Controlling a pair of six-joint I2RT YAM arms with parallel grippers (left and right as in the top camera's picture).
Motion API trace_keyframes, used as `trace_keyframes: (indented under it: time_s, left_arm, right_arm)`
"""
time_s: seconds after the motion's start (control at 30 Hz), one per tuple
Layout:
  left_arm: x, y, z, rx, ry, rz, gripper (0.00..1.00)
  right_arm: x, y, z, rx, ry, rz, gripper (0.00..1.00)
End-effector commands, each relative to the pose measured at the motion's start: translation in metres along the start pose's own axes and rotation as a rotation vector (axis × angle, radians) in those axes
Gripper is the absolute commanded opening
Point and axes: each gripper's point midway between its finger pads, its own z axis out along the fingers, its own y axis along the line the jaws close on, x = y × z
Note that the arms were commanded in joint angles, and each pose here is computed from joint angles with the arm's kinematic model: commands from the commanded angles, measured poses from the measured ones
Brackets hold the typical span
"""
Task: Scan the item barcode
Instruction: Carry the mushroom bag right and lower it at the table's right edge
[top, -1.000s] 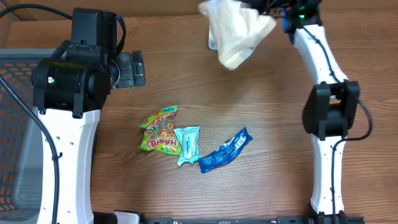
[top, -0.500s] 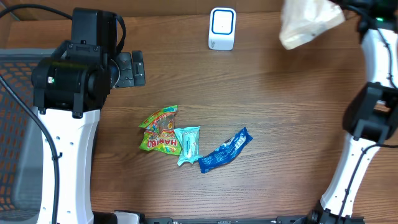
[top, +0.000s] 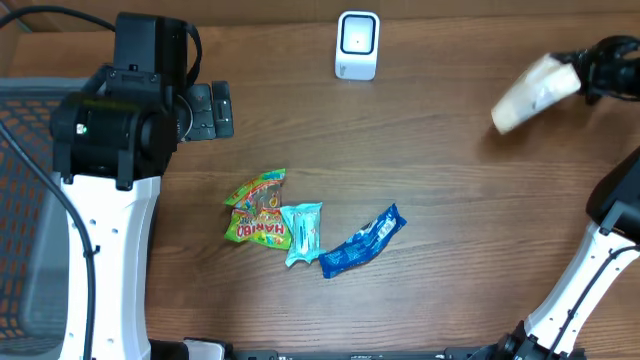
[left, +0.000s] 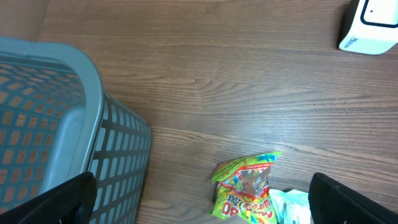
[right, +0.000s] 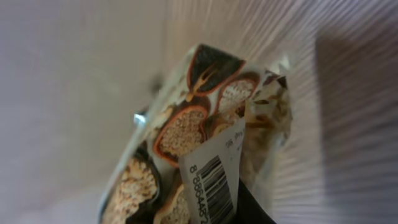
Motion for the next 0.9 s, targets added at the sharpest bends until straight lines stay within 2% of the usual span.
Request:
trace_keyframes:
  time_s: [0.0,0.07,0.2,0.23,0.27,0.37,0.57,0.67,0.87]
  left_arm:
    - [-0.003,0.004,-0.002,-0.014,-0.011,0.016,0.99]
    - [-0.003,0.004,-0.002,-0.014,-0.011,0.016,1.00]
    - [-0.003,0.004,-0.002,-0.014,-0.011,0.016,1.00]
    - [-0.003,0.004,-0.002,-0.014,-0.011,0.016,1.00]
    - [-0.003,0.004,-0.002,-0.014,-0.011,0.016,1.00]
    - [-0.003,0.004,-0.002,-0.014,-0.011,0.016,1.00]
    - [-0.003,0.004,-0.002,-0.014,-0.011,0.016,0.99]
    - [-0.003,0.004,-0.002,-0.014,-0.011,0.016,1.00]
    - [-0.003,0.004,-0.002,-0.014,-0.011,0.016,1.00]
  right_arm:
    - [0.037,0.075,-0.061,0.055,-0.125,-0.486,0.04]
    - [0.065,0.086,-0.071,0.108,-0.105,-0.573,0.04]
    - [0.108,0.059,-0.080,0.517,-0.099,-0.596,0.04]
    - [0.121,0.046,-0.078,0.673,-0.088,-0.587,0.04]
    - [0.124,0.042,-0.077,0.728,-0.090,-0.580,0.04]
    - [0.135,0.028,-0.072,1.016,-0.200,-0.504,0.04]
    - [0.141,-0.002,-0.064,1.356,-0.478,-0.379,0.04]
    - [0.133,-0.025,-0.062,1.455,-0.531,-0.386,0.04]
    - [0.109,-0.082,-0.058,1.498,-0.532,-0.313,0.04]
